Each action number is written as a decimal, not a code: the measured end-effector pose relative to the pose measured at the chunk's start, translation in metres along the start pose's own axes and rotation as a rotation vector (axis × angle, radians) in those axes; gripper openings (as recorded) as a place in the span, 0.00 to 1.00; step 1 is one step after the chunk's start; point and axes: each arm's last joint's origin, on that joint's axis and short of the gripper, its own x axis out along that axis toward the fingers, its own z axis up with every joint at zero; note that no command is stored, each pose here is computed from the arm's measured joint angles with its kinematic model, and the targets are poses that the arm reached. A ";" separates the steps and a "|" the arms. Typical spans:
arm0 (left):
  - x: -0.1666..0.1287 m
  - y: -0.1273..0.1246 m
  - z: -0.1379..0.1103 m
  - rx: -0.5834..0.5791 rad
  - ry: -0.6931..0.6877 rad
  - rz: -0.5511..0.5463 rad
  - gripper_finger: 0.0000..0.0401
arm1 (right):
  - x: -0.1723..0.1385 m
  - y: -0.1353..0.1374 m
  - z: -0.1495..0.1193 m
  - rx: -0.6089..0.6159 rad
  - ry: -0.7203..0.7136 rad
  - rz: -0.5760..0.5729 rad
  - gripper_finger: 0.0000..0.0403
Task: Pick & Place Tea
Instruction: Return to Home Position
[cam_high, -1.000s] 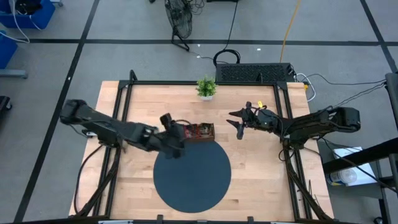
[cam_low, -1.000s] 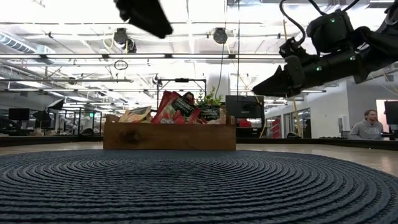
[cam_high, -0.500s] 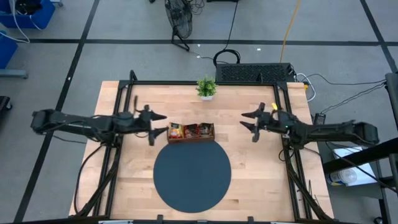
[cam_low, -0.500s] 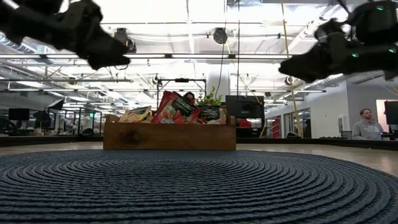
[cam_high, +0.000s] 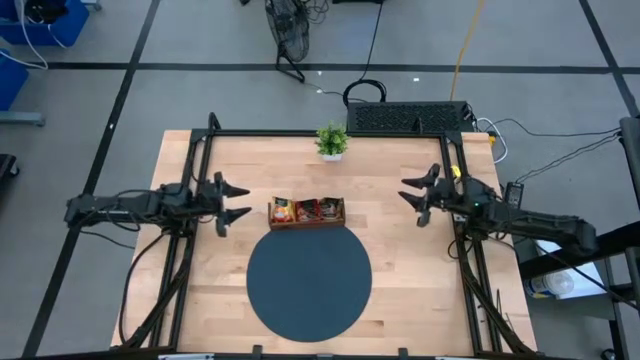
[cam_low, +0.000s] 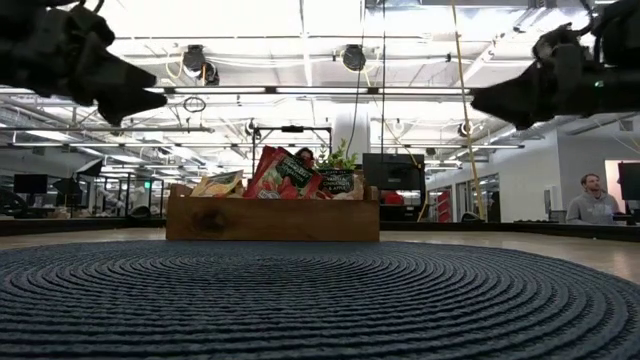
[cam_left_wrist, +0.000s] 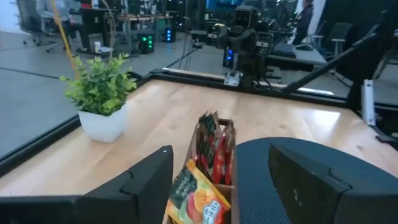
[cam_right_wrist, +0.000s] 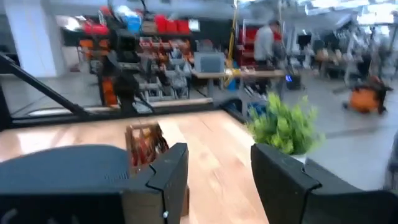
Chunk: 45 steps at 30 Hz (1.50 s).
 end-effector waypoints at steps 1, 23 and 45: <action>-0.003 0.000 -0.001 0.000 -0.002 -0.006 0.66 | -0.002 0.000 0.002 -0.007 -0.017 0.016 0.40; -0.014 0.004 -0.010 -0.077 0.055 0.041 0.65 | -0.016 0.004 0.008 0.105 -0.089 0.156 0.40; -0.014 0.004 -0.009 -0.079 0.051 0.041 0.64 | -0.016 0.004 0.008 0.105 -0.089 0.157 0.40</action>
